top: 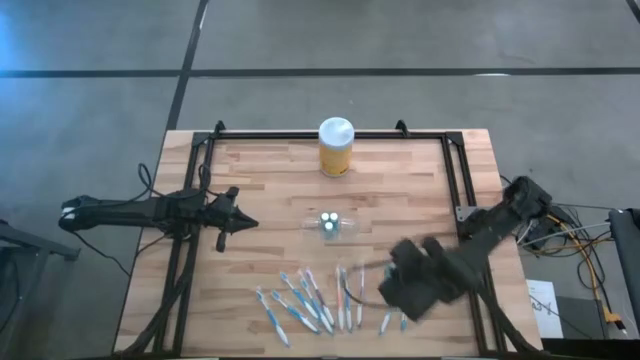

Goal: Pick & Place toothbrushing station
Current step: Put the blue mouthwash into the transparent organizer

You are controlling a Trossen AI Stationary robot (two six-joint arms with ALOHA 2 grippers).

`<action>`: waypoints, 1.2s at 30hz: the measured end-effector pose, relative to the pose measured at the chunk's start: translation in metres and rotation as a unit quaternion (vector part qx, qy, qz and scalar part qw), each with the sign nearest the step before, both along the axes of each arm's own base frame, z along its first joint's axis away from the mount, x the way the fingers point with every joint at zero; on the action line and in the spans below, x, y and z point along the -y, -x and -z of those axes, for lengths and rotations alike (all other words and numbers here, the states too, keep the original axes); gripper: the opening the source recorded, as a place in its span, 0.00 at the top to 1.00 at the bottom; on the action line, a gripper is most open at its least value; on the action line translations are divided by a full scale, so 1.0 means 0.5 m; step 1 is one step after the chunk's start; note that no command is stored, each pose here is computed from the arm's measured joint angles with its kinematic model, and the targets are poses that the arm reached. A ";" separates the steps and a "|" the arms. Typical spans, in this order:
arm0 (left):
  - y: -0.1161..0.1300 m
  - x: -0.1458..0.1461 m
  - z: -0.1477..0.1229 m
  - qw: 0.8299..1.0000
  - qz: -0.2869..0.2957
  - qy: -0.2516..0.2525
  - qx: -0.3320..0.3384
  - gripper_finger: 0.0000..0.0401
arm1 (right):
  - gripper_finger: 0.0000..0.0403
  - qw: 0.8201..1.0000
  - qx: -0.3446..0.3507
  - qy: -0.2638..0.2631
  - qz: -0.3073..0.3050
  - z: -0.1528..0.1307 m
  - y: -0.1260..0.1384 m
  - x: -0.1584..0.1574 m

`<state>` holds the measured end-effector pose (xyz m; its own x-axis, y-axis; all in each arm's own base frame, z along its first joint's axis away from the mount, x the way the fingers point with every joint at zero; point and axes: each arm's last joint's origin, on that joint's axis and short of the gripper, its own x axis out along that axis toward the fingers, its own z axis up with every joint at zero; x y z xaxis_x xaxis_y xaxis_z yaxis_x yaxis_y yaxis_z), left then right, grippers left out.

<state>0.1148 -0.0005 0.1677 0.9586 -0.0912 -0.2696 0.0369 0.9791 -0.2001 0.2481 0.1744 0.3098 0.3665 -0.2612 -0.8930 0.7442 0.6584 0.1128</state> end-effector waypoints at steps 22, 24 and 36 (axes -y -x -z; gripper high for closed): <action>0.000 0.000 0.000 1.000 0.000 -0.001 -0.001 0.97 | 0.77 0.993 0.017 0.016 -0.113 -0.013 -0.194 0.276; 0.000 0.000 0.000 1.000 0.000 -0.001 -0.001 0.97 | 0.77 0.994 0.003 0.015 -0.110 0.003 -0.203 0.280; 0.000 0.000 0.001 1.000 -0.001 0.002 -0.002 0.97 | 0.77 0.995 0.000 0.013 -0.096 0.032 -0.229 0.284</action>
<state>0.1147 -0.0005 0.1673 0.9576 -0.0913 -0.2733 0.0348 0.9782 -0.2048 0.3628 0.0324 0.2936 0.4127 -0.2091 -0.8866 0.6037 0.7916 0.0943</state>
